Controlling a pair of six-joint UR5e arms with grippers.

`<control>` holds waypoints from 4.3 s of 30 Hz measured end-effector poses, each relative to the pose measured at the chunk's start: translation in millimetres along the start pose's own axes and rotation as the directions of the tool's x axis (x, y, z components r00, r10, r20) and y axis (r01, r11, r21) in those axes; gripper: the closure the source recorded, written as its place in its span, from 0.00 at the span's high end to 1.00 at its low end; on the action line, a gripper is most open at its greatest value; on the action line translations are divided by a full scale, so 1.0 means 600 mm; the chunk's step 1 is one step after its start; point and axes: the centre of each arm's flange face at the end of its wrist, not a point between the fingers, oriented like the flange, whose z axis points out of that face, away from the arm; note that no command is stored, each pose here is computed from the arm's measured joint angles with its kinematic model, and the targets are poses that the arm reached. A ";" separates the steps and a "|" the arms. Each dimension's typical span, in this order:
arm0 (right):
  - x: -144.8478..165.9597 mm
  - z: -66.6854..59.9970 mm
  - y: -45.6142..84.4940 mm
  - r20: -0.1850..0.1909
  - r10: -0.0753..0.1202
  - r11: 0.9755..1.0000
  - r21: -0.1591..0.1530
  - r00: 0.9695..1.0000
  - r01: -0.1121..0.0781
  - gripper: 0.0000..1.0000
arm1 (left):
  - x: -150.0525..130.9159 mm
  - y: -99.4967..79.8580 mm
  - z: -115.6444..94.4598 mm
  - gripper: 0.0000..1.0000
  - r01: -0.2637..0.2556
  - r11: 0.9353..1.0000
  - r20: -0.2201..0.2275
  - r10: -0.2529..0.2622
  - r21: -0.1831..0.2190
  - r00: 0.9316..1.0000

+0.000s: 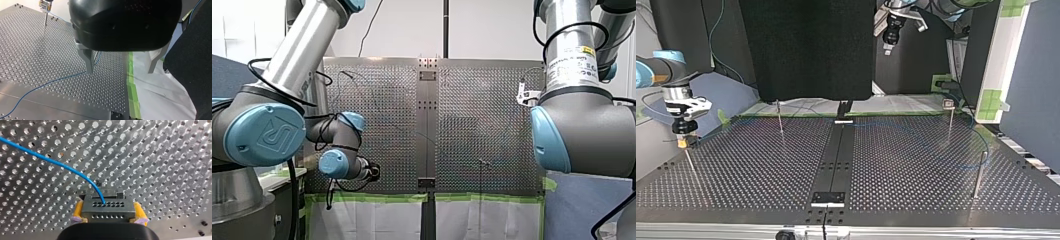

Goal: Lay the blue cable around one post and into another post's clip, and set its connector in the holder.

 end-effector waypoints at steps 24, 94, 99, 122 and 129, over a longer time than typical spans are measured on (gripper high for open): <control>-0.010 0.004 -0.004 -0.002 -0.020 1.000 0.014 1.000 0.020 0.00 | 0.000 0.001 0.000 1.00 0.000 1.000 0.000 0.000 -0.001 1.000; -0.012 0.011 -0.010 -0.009 -0.018 1.000 0.022 1.000 0.018 0.91 | -0.001 0.003 0.002 1.00 -0.003 1.000 0.000 0.003 -0.006 1.000; -0.012 0.012 -0.010 -0.011 -0.019 1.000 0.023 1.000 0.019 1.00 | -0.001 0.004 0.002 1.00 -0.003 1.000 0.001 0.003 -0.008 1.000; -0.014 0.010 -0.007 -0.003 -0.015 1.000 -0.008 1.000 0.015 1.00 | -0.001 0.005 0.002 1.00 -0.007 1.000 0.000 0.007 -0.009 1.000; -0.013 0.010 -0.004 -0.004 -0.015 1.000 -0.026 1.000 0.015 1.00 | -0.001 0.005 0.002 1.00 -0.007 1.000 0.000 0.007 -0.010 1.000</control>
